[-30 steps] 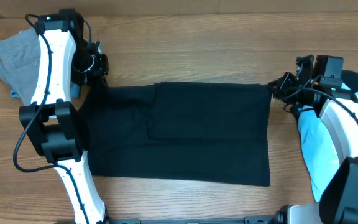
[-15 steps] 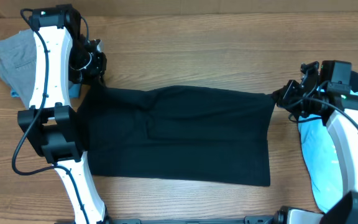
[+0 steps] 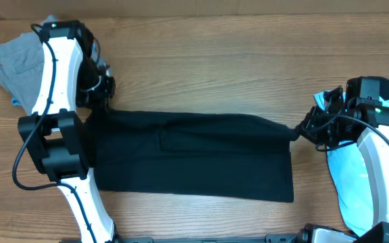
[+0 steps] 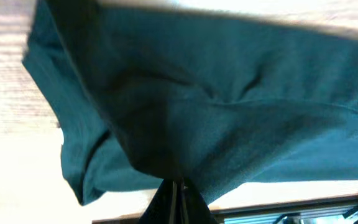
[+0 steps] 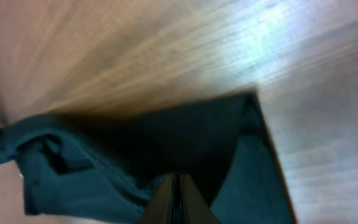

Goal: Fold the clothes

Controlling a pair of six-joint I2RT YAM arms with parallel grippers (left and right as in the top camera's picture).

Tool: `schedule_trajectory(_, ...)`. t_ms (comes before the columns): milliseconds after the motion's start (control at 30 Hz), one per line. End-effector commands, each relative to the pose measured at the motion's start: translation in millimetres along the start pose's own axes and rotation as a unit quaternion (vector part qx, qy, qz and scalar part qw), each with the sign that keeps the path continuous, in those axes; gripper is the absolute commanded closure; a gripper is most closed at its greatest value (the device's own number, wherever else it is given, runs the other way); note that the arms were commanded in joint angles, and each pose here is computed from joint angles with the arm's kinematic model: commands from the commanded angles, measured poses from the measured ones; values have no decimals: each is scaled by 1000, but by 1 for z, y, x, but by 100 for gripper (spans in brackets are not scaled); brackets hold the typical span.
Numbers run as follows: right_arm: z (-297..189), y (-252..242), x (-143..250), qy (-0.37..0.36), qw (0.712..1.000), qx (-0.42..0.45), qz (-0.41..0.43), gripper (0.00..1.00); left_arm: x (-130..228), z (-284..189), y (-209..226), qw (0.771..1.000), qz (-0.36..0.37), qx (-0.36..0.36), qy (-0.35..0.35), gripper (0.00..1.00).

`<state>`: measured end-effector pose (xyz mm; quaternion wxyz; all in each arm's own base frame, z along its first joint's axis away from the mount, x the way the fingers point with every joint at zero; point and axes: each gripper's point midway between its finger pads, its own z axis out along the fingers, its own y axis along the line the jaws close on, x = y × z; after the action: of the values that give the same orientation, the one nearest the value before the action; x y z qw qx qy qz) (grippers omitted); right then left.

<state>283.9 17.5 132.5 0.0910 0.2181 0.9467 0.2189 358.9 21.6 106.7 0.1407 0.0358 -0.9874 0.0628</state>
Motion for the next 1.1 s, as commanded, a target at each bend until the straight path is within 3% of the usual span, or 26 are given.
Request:
schedule_trajectory(0,-8,-7,4,-1,1000,25,1,96,14,4,17,1000,-8,-17,19,95)
schedule_trajectory(233,-11,-19,32,53,997,55,26,96,31,13,37,998,-39,-9,44,96)
schedule_trajectory(567,-14,-35,42,69,992,100,34,96,48,-6,41,999,-52,2,15,96)
schedule_trajectory(1067,-4,-44,56,95,987,110,63,96,64,48,47,995,-69,-7,71,96)
